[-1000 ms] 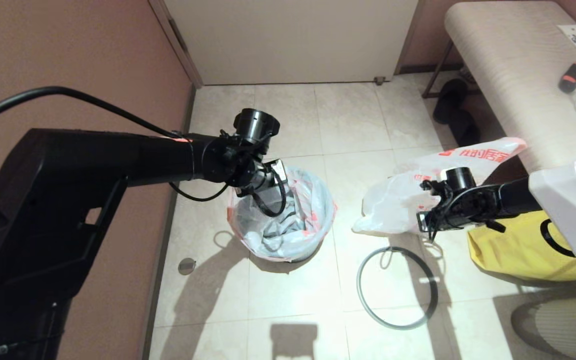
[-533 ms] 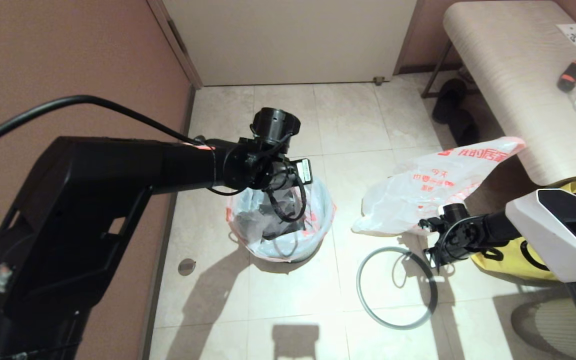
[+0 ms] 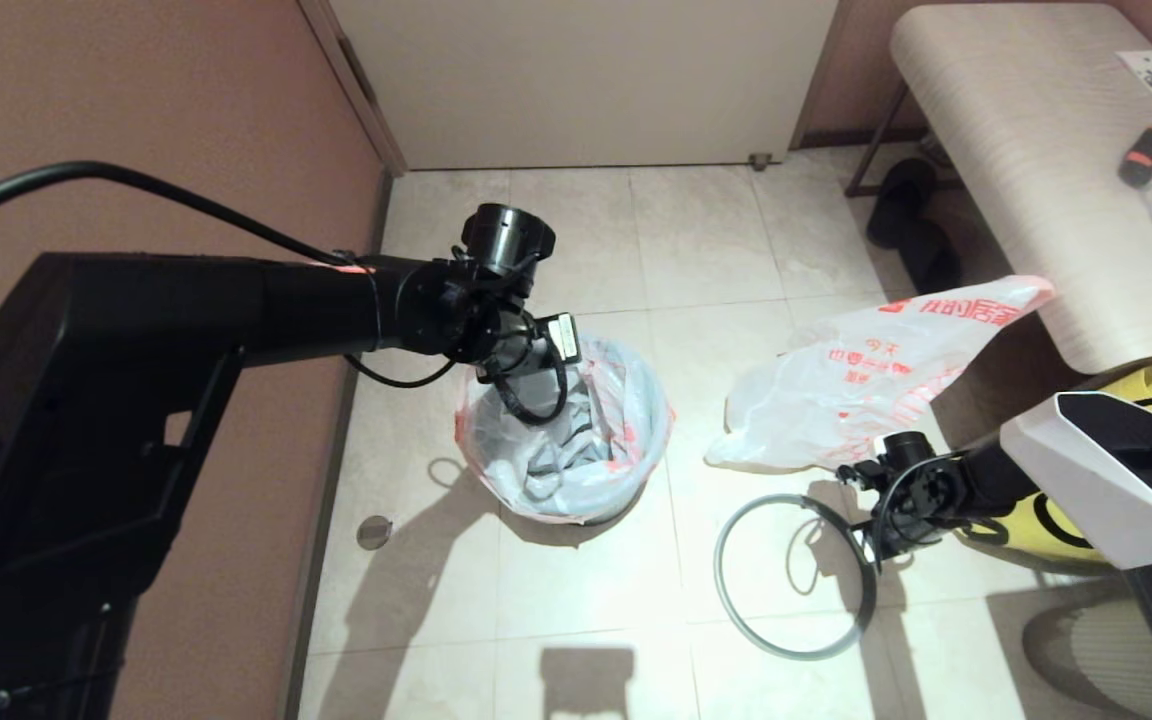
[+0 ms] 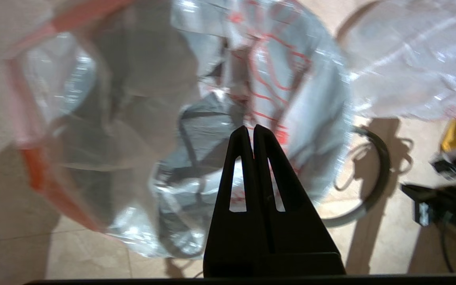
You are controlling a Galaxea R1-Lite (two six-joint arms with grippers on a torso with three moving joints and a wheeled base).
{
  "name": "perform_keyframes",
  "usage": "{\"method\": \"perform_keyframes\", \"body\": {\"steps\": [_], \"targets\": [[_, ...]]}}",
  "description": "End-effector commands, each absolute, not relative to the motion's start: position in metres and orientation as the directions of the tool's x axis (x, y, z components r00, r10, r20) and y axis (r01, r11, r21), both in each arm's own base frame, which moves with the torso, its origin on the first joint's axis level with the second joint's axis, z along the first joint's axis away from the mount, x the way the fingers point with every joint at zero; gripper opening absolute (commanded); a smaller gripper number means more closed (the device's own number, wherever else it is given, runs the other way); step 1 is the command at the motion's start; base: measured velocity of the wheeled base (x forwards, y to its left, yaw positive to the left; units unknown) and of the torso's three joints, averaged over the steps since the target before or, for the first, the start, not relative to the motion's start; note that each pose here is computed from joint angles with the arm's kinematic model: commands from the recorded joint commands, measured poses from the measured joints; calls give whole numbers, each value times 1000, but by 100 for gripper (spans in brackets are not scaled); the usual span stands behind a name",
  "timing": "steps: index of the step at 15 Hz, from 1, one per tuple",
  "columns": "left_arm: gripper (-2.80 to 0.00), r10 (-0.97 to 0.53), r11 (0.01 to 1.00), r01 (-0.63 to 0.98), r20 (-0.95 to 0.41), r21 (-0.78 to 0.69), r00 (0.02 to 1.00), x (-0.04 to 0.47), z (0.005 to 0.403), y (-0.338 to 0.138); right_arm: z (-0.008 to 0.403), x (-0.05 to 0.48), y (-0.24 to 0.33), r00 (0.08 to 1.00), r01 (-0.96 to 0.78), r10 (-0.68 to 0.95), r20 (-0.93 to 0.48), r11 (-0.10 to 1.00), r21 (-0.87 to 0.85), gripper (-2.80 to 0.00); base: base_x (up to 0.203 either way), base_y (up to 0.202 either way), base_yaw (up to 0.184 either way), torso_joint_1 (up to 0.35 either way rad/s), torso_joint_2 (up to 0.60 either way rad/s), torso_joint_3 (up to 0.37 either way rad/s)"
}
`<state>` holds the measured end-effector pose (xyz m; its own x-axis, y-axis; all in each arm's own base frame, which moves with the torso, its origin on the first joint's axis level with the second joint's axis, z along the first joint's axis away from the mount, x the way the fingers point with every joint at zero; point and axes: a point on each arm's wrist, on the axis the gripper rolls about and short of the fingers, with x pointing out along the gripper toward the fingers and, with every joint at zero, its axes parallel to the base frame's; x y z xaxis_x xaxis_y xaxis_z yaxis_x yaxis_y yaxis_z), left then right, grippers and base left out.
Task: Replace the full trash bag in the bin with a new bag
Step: Place the trash can ring on the trash can
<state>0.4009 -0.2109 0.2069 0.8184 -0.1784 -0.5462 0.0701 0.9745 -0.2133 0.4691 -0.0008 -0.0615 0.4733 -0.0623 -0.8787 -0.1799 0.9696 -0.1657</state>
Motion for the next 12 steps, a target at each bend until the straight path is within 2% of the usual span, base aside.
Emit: {"method": "perform_keyframes", "body": {"steps": [1, 5, 12], "targets": [[-280, -185, 973, 75, -537, -220, 823, 396, 213, -211, -71, 469, -2, 467, -180, -65, -882, 969, -167, 0, 0, 0, 0, 0, 0, 0], [-280, -196, 972, 90, -543, -217, 817, 395, 210, -219, -103, 479, -5, 557, -193, -73, -827, 957, -215, 0, 0, 0, 0, 0, 0, 0], [-280, -202, 971, 94, -540, -221, 817, 393, 211, -221, -127, 483, -25, 551, -204, -135, -824, 935, -290, 0, 0, 0, 0, 0, 0, 0]]}}
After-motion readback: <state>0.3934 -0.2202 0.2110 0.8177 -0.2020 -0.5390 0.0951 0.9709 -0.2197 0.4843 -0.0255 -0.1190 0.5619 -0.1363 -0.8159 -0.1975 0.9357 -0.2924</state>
